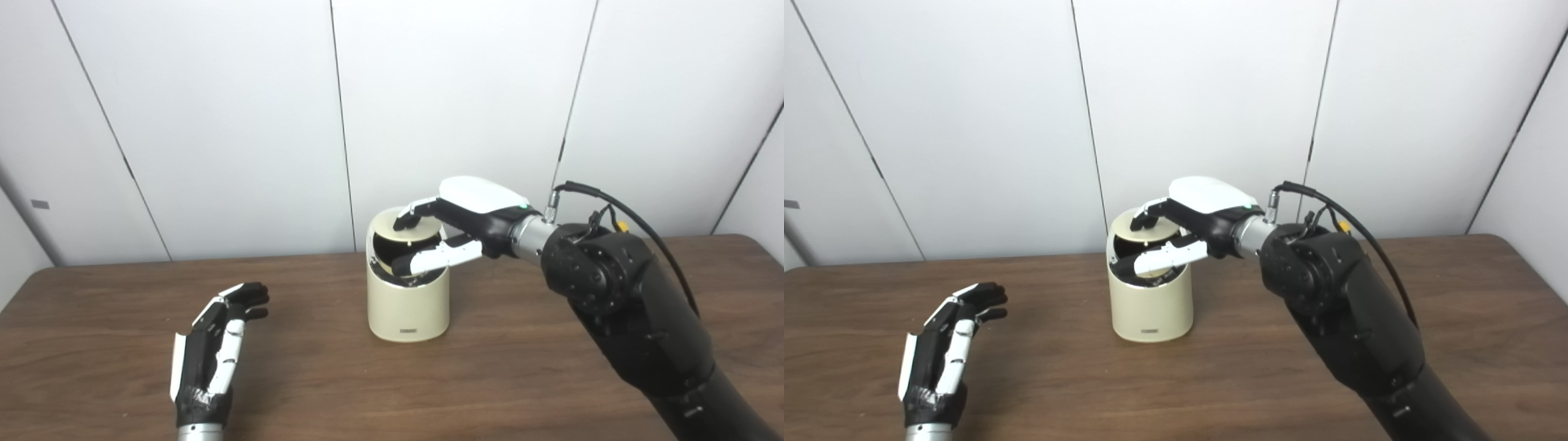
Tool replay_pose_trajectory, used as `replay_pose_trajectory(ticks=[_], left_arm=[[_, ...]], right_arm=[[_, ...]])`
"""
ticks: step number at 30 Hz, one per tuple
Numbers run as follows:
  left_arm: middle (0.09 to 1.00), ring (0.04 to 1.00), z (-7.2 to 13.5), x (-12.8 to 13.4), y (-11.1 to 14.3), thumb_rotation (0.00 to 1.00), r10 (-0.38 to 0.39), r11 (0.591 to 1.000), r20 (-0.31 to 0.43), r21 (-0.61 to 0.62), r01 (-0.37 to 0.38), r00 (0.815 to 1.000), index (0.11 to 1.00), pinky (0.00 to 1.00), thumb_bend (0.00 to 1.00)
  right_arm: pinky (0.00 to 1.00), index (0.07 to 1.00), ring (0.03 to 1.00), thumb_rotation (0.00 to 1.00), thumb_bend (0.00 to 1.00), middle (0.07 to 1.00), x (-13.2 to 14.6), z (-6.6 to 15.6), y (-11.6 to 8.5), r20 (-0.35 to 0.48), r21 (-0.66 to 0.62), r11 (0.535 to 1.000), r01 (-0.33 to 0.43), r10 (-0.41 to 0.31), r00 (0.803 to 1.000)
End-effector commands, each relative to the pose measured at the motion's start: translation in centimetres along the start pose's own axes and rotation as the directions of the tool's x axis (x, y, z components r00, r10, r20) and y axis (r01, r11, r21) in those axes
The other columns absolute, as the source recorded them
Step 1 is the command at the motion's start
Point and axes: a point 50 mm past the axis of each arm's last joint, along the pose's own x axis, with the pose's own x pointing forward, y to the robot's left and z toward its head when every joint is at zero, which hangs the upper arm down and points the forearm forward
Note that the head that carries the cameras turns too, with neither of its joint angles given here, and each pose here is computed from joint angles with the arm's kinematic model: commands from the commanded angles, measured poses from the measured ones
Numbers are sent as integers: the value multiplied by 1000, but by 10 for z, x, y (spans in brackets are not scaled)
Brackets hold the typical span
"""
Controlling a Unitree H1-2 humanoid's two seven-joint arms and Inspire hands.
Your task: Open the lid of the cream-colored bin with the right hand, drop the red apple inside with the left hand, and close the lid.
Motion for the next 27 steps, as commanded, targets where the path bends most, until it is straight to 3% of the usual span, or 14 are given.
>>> replay_pose_trajectory(ticks=[1,7,11,15,27], left_arm=[[718,717,14,13,-1,646,-12,1000,85,3,12,996,695,669,360],[715,717,17,11,0,646,-10,1000,92,24,8,996,694,678,354],[714,719,20,7,2,661,-6,1000,86,31,3,996,693,678,346],[711,715,23,3,2,635,3,1000,84,14,-4,996,689,681,348],[713,715,27,-3,-1,643,19,1000,80,17,-21,997,686,660,333]], right_arm=[[846,798,856,1000,881,803,-5,1,-19,17,-21,997,74,-73,997],[815,865,837,986,835,840,-4,-12,-7,-7,37,996,78,-78,997],[884,906,883,976,860,884,-3,-23,6,-46,61,996,69,-66,997],[899,896,884,928,855,878,-2,-30,21,-43,85,994,71,-68,997],[886,882,876,927,878,860,-6,-38,48,-50,78,997,22,-18,999]])
